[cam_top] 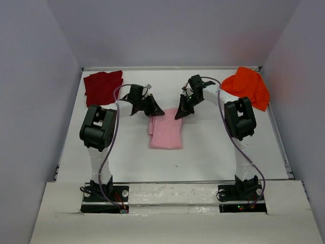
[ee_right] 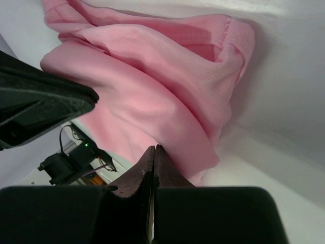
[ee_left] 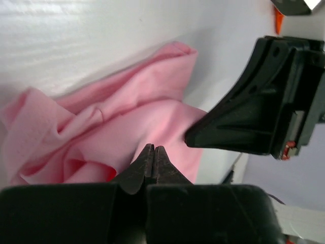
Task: Fold and stack the t-shirts
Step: Smooth out wrinkles on the folded tshirt
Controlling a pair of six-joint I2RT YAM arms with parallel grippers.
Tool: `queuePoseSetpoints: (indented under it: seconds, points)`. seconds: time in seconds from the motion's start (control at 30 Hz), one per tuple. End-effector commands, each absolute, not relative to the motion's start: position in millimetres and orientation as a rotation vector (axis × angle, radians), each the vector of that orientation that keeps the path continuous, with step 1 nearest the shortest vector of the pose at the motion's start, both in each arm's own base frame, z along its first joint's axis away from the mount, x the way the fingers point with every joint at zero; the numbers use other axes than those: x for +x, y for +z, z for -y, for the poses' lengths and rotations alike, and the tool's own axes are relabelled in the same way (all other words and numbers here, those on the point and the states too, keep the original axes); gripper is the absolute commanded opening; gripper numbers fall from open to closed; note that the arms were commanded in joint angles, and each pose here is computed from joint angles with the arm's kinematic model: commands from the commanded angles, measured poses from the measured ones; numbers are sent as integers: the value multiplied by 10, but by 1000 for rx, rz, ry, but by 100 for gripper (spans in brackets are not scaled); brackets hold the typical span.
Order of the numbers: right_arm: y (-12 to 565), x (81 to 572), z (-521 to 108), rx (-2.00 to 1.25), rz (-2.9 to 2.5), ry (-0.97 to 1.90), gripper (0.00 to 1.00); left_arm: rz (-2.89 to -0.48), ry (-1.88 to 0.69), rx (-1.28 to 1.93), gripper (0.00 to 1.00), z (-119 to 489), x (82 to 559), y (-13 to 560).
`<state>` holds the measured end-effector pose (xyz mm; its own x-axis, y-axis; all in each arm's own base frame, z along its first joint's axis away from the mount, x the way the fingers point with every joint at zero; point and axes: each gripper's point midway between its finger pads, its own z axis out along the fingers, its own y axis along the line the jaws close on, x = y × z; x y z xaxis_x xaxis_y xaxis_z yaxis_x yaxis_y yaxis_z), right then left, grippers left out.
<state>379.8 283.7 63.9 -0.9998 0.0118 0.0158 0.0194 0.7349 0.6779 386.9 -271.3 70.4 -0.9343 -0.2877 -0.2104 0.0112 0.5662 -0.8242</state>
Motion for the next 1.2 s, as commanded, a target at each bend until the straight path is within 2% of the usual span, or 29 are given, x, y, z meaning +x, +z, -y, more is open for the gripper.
queuePoseSetpoints:
  seconds: [0.0, 0.27, 0.47, 0.73, 0.97, 1.07, 1.17]
  points:
    - [632, 3909, -2783, 25, 2997, -1086, 0, -2588, -1011, -51, 0, 2580, 3943, 677]
    - [445, 3873, -2623, 62, 3044, -932, 0, -2617, -892, -47, 0, 2451, 3951, 714]
    - [327, 3832, -2487, 74, 3080, -815, 0, -2678, -828, -49, 0, 2337, 3811, 505]
    - [238, 3857, -2425, 77, 3103, -750, 0, -2714, -695, -87, 0, 2163, 3736, 301]
    - [239, 3912, -2371, 75, 3136, -691, 0, -2715, -686, -85, 0, 2139, 3704, 231]
    - [396, 3962, -2339, 93, 3172, -668, 0, -2641, -703, -78, 0, 2161, 3793, 507]
    - [659, 4034, -2326, 95, 3200, -698, 0, -2504, -763, -48, 0, 2227, 3908, 1136]
